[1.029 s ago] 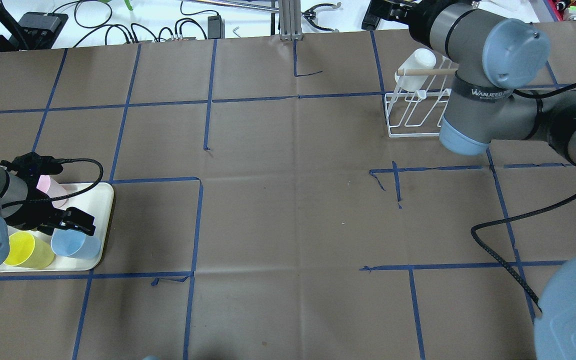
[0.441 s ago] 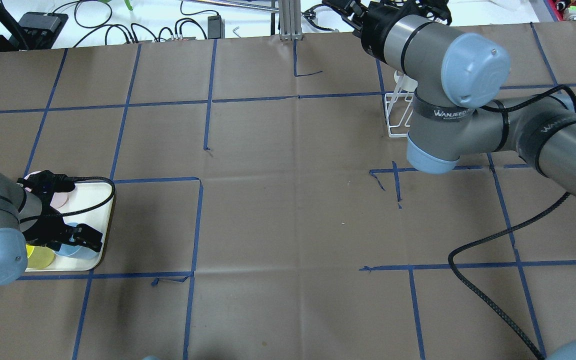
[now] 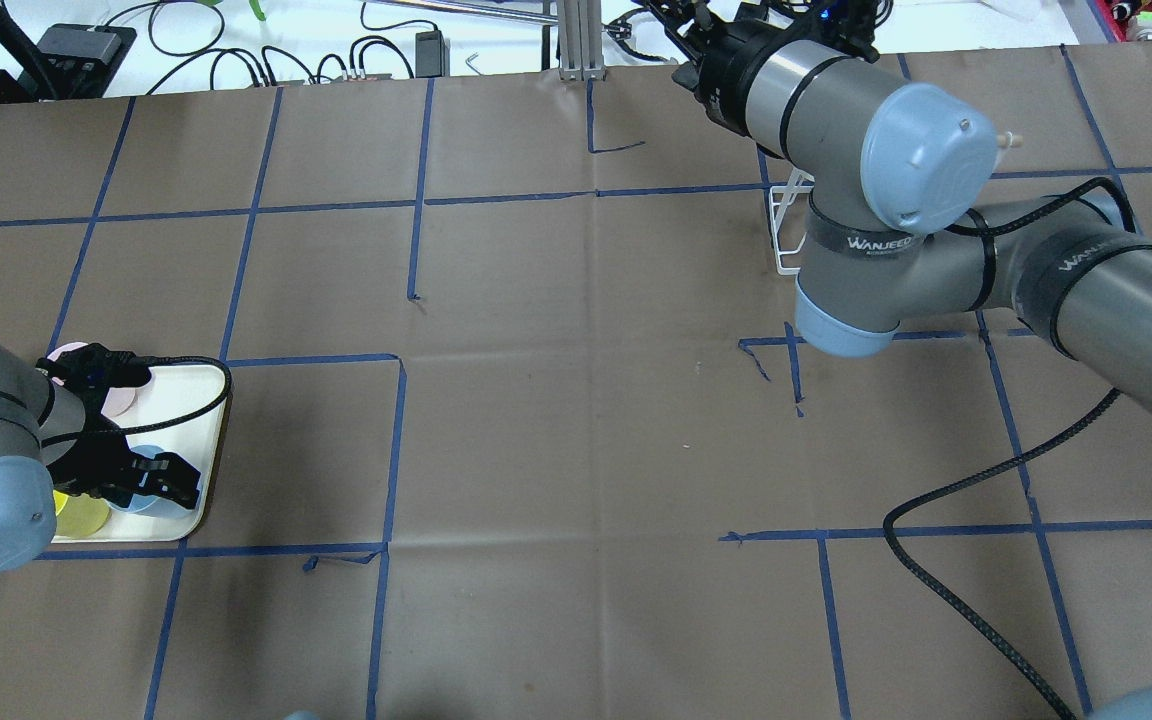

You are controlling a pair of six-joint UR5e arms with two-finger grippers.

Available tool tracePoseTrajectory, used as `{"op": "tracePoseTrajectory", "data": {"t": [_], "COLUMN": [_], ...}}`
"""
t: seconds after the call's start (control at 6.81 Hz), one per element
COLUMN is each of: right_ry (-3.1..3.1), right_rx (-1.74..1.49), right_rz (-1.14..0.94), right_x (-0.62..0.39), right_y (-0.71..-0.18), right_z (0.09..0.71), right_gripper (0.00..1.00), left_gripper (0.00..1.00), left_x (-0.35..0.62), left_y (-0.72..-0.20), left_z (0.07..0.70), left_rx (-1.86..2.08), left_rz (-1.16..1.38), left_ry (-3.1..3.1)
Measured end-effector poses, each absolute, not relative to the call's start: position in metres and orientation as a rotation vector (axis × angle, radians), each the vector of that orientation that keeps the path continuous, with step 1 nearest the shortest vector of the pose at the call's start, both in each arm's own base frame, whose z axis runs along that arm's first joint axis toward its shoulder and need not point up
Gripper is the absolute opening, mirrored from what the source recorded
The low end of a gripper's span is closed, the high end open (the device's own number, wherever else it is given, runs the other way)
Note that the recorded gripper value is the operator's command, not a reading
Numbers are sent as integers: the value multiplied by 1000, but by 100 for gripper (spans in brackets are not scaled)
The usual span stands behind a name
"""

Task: Transfer IKEA cup to right arm and place on rack

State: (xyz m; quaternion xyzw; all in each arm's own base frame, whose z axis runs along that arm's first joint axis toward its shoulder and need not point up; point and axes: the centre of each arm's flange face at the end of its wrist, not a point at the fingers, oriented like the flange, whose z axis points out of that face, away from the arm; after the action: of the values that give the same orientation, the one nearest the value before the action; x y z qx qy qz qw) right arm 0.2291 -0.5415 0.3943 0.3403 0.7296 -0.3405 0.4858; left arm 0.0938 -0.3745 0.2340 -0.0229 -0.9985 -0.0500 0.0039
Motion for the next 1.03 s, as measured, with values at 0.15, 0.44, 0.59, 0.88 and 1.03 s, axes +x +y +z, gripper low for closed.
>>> {"op": "tracePoseTrajectory", "data": {"t": [0.15,0.44,0.59,0.88,1.03], "right_ry": [1749,1735,1733,1732,1733], "right_rx": [855,868,869,870,871], "right_rz": [-798,-784,-783,-783,-782], "right_x": [230,230,230,230,230], "right_y": [-538,-536,-536,-536,-536], "right_z": [390,387,387,387,387], "right_gripper": [100,100,100,100,100], "left_gripper": [0,0,0,0,0], "left_x": [94,96,98,105,110], "left_y": [-374,-378,-384,-407,-422], "left_z": [234,242,255,305,344], "left_rx": [-71,-72,-68,-65,-51], "left_rz": [-160,-131,-89,-20,-24], "left_ry": [-3127,-3137,-3152,-3163,-3134]}}
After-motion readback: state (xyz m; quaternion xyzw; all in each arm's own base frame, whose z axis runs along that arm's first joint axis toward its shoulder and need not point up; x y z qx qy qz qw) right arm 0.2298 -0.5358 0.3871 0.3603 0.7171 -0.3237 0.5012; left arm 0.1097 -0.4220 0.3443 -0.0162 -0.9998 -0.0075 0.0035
